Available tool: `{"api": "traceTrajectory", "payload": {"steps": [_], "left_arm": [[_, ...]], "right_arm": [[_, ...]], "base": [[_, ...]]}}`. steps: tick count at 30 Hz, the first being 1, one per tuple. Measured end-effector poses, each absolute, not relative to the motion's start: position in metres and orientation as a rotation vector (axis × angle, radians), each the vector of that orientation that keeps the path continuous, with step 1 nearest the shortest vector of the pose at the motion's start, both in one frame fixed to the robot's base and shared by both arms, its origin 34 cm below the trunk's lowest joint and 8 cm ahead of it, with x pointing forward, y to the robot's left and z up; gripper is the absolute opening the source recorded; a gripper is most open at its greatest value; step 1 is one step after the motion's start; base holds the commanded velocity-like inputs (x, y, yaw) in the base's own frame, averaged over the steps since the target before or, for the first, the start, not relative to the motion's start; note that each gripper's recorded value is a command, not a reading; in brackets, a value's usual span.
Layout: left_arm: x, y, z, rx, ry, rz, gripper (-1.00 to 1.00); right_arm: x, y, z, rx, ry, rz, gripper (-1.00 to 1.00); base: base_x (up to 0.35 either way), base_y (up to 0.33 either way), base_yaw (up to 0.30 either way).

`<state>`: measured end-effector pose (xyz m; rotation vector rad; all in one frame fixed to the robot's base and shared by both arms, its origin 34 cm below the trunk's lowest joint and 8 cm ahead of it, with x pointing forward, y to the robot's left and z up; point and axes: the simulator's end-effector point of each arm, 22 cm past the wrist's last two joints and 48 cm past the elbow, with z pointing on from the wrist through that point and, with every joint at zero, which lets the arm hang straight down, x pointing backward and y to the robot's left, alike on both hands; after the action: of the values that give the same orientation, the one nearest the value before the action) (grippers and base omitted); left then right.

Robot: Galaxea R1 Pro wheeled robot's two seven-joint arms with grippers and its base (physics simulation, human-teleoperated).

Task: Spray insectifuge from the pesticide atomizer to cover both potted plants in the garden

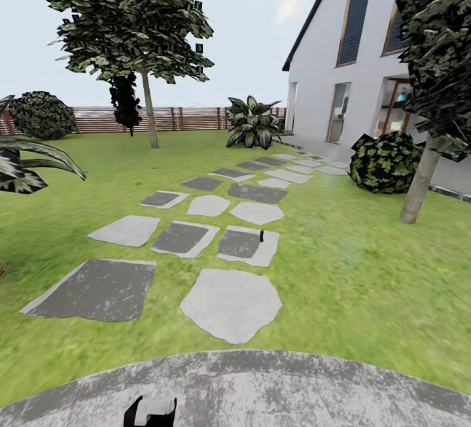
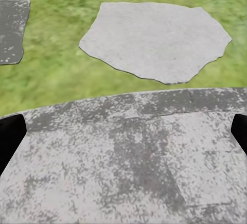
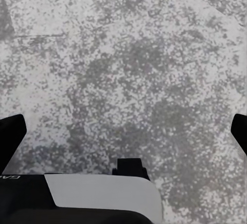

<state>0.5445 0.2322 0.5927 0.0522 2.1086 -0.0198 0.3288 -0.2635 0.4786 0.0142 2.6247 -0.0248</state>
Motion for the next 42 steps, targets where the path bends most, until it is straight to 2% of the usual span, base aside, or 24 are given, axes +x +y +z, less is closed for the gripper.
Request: {"api": "traceTrajectory", "payload": {"steps": [21,30,42], "left_arm": [[0.545,0.233,0.582,0.050,2.106,-0.018,1.00],[0.589,0.233,0.607,0.048,1.996,-0.015,1.00],[0.598,0.233,0.596,0.053,1.969,-0.014,1.00]], "right_arm": [[0.332,-0.264,0.469,0.013,2.611,-0.025,1.00],[0.431,-0.264,0.511,0.009,2.375,-0.026,1.00],[0.438,-0.262,0.496,0.011,2.353,-0.017,1.00]], "base": [[0.004,0.000,0.000],[0.000,0.000,0.000],[0.000,0.000,0.000]]}}
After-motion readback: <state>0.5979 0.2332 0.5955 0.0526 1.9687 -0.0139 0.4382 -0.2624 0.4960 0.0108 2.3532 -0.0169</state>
